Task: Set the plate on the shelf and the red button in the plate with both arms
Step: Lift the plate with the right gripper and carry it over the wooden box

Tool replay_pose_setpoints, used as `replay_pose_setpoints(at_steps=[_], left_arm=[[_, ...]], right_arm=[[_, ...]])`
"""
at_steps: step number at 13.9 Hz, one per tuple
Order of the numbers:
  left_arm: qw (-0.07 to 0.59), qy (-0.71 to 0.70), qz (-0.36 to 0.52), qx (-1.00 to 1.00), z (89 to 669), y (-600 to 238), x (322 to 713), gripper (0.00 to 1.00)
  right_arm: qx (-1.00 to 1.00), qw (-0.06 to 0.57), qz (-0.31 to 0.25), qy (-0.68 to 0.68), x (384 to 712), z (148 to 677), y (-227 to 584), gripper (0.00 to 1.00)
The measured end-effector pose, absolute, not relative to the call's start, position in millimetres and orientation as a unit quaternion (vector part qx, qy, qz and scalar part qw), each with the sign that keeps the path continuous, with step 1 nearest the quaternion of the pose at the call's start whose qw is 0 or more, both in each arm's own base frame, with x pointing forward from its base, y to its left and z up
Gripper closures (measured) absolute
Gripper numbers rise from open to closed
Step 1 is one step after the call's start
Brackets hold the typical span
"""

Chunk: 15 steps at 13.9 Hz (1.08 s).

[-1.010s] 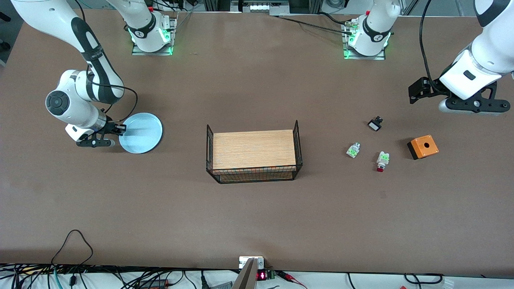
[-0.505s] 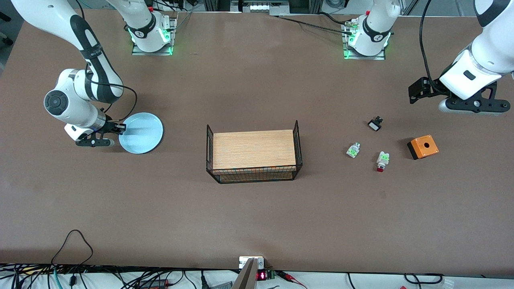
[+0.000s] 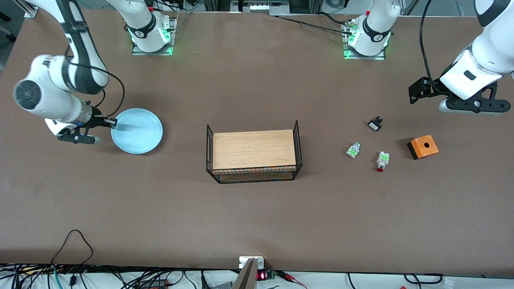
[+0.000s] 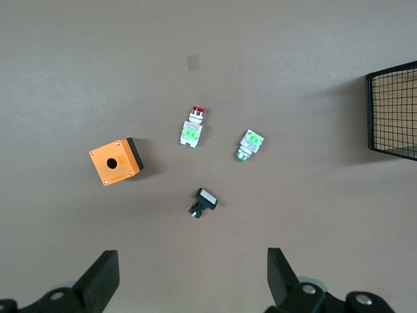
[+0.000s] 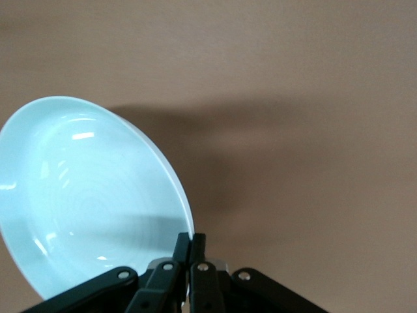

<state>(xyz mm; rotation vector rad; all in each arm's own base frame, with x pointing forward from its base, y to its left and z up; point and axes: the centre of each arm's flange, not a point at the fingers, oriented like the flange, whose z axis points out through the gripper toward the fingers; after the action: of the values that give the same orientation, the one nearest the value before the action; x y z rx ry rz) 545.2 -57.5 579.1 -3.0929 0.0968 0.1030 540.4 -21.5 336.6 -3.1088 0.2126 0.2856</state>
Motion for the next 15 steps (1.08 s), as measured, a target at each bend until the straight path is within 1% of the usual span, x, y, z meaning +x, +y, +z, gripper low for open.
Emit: replay_pose_setpoints(at_steps=[3, 6, 8, 10, 12, 15], left_arm=[[0.023, 0.031, 0.033, -0.999, 579, -57, 545, 0.0], [0.023, 0.03, 0.033, -0.999, 579, -56, 545, 0.0], [0.023, 0.028, 0.034, -0.999, 579, -54, 546, 0.0], [0.023, 0.027, 0.034, -0.999, 579, -53, 546, 0.0], [0.023, 0.027, 0.034, -0.999, 579, -53, 546, 0.0], [0.023, 0.027, 0.041, -0.999, 578, -52, 544, 0.0]], right_arm=[[-0.989, 0.039, 0.103, 0.099, 556, 426, -8, 0.97], [-0.976, 0.083, 0.117, 0.164, 562, 483, 14, 0.97], [-0.968, 0.087, 0.118, 0.202, 564, 506, 50, 0.97], [-0.961, 0.078, 0.116, 0.239, 561, 525, 104, 0.97], [-0.95, 0.068, 0.113, 0.282, 549, 542, 170, 0.97], [-0.932, 0.052, 0.115, 0.339, 521, 554, 262, 0.97]])
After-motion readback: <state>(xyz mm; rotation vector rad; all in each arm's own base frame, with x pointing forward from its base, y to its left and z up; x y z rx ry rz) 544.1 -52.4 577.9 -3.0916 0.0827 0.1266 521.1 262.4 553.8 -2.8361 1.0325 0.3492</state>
